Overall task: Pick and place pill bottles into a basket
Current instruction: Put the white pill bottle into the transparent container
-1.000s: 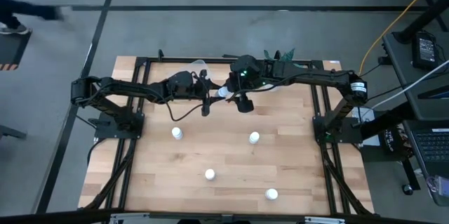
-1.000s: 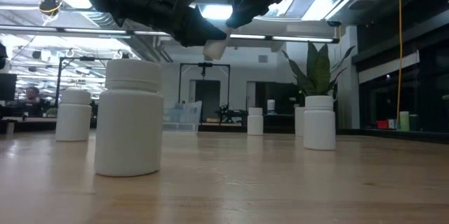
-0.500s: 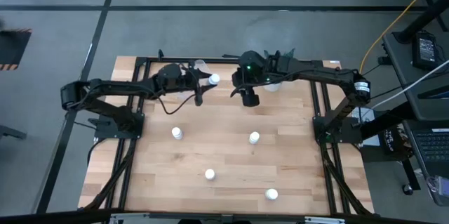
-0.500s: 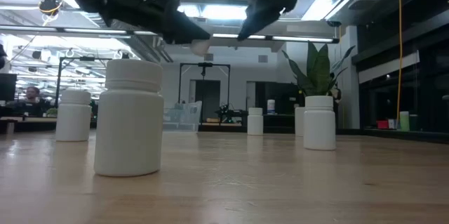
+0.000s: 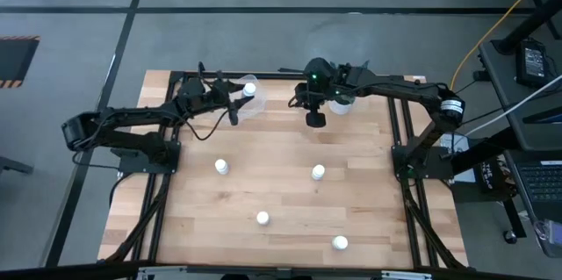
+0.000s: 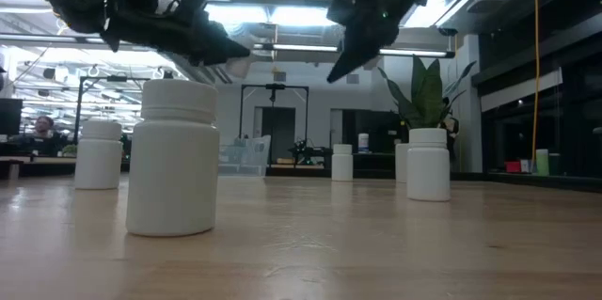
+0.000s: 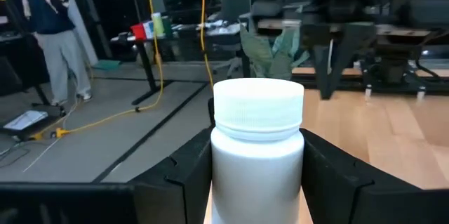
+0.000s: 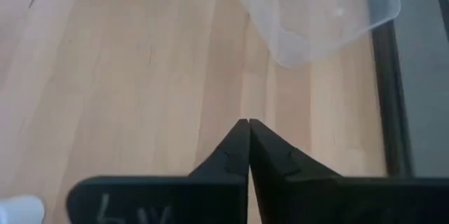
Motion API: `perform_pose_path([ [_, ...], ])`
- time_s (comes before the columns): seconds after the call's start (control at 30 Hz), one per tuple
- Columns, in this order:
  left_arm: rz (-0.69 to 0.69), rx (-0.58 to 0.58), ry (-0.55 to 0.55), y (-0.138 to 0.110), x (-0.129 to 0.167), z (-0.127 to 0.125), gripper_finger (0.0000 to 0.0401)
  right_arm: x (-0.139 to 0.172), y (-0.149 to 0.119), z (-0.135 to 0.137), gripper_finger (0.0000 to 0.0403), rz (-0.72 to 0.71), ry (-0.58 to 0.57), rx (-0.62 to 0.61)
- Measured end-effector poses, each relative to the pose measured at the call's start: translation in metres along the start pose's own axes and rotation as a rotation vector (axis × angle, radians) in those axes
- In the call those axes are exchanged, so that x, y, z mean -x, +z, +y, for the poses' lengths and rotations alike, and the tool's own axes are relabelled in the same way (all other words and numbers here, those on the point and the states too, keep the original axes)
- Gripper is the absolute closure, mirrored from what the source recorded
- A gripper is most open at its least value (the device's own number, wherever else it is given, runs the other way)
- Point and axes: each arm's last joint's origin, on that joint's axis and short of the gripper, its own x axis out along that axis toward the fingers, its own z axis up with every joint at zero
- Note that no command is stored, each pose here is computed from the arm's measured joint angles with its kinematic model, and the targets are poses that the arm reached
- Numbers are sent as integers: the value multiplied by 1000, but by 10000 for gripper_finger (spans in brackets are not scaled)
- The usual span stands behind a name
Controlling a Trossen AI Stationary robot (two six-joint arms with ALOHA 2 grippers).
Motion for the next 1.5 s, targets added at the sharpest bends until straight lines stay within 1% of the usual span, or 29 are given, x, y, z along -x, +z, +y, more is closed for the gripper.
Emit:
perform_pose_path([
  [0.13,24,24,33,-10,4,7,231,-10,-14,0,396,18,11,-56],
  [0.23,27,44,57,-13,6,11,231,-15,-22,3,399,-1,5,-60],
  [0.4,28,54,84,-14,7,17,231,-17,-38,9,400,-167,-71,-52],
  [0.53,40,66,99,-16,7,20,231,-11,-57,15,401,-283,-120,-107],
  [0.7,85,76,101,-26,2,22,231,-6,-76,27,401,-414,-108,-111],
  [0.8,85,75,100,-29,-2,22,231,-1,-77,29,401,-452,-117,-103],
  [0.93,83,74,116,-34,-7,24,231,-3,-78,30,401,-440,-107,-125],
  [1.03,92,76,171,-38,-9,25,231,-5,-79,33,401,-416,-90,-132],
  [1.1,95,91,183,-41,-11,26,231,-5,-80,33,401,-411,-89,-134],
  [1.2,115,104,183,-49,-16,26,231,-5,-80,33,401,-411,-91,-134],
  [1.3,114,122,223,-58,-22,27,231,-5,-80,33,401,-411,-91,-133],
  [1.4,94,123,232,-65,-28,28,231,-5,-80,33,401,-410,-90,-133],
  [1.5,105,131,246,-72,-31,28,231,-5,-80,33,401,-410,-90,-134],
])
